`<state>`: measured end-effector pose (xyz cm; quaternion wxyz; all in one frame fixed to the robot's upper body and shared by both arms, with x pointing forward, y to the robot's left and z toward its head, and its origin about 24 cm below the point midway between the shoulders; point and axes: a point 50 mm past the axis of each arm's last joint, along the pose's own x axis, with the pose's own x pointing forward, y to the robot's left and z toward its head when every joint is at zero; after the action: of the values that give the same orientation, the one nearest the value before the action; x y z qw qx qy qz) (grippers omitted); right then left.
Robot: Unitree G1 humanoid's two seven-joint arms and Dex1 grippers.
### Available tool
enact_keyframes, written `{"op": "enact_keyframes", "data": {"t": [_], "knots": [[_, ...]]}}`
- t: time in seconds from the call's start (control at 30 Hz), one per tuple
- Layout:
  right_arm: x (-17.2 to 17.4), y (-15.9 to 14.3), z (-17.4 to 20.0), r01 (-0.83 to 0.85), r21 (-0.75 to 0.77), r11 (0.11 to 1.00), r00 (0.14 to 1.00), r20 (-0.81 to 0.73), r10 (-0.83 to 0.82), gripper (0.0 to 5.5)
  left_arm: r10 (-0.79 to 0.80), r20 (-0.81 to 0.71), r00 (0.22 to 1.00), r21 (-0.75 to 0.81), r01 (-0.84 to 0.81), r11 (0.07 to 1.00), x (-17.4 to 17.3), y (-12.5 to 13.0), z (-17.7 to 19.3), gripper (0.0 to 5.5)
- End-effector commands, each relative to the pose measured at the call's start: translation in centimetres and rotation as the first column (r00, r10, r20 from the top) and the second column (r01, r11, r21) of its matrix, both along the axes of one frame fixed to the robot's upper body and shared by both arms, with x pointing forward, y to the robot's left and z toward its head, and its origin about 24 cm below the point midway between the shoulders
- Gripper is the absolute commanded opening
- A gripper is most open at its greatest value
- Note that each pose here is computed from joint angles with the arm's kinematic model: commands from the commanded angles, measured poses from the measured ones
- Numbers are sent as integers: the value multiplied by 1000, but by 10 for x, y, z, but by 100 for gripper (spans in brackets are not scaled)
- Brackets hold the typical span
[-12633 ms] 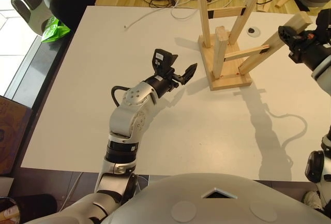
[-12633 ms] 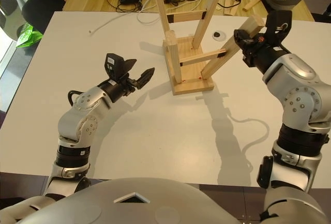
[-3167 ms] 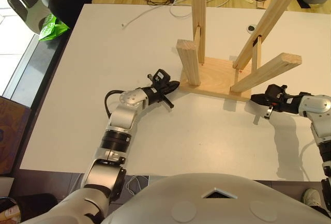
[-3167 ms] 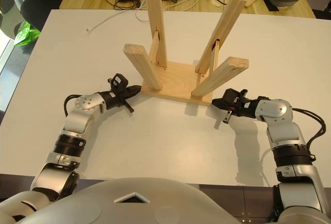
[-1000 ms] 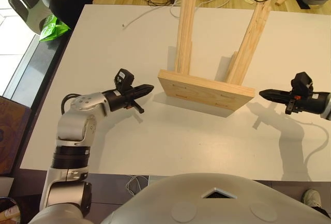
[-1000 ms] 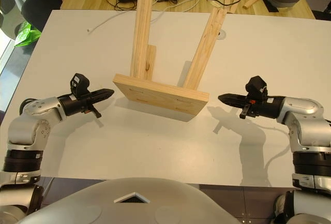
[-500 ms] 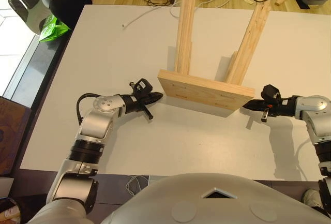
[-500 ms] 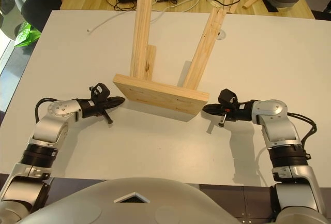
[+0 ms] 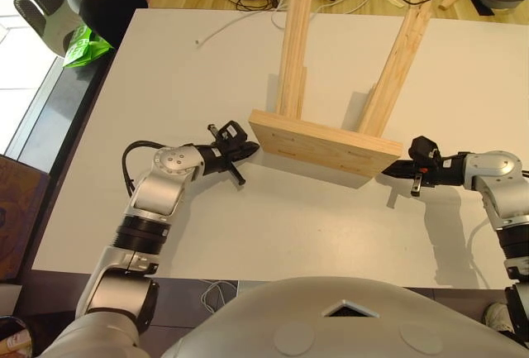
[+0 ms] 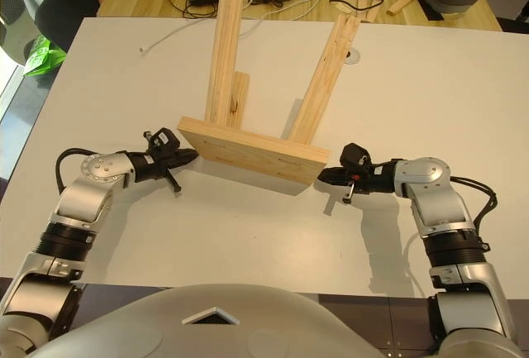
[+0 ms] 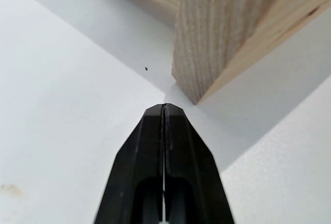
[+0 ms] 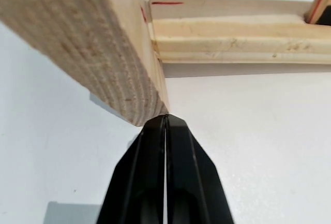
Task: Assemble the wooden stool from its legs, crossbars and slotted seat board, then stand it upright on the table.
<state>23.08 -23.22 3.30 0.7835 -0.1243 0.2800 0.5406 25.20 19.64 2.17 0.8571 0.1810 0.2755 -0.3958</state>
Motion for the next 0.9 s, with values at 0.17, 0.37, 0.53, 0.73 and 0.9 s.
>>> {"op": "enact_keyframes", "data": {"t": [0.17, 0.37, 0.53, 0.73, 0.9], "knots": [[-6, -5, 6, -22, -16, 1000, 1000, -18, 22, 0, 22, -68, 997, -5, -23, 1000, -11, -3, -15, 2], [-1, 3, 4, -20, -2, 1000, 1000, 6, 20, 0, 24, -64, 998, -103, -30, 994, -9, -18, -9, 2], [3, 15, 3, -33, 16, 999, 999, 31, 33, 0, 16, -76, 997, -132, -26, 991, -13, -26, -11, 2], [-3, 27, 11, -94, 99, 991, 995, -15, 96, 0, -50, -99, 994, -225, 26, 974, -18, -34, 0, 2], [-13, 21, 48, -128, 214, 968, 988, -57, 143, 0, -159, -112, 981, -314, 117, 942, -24, -29, 30, 2]]}}
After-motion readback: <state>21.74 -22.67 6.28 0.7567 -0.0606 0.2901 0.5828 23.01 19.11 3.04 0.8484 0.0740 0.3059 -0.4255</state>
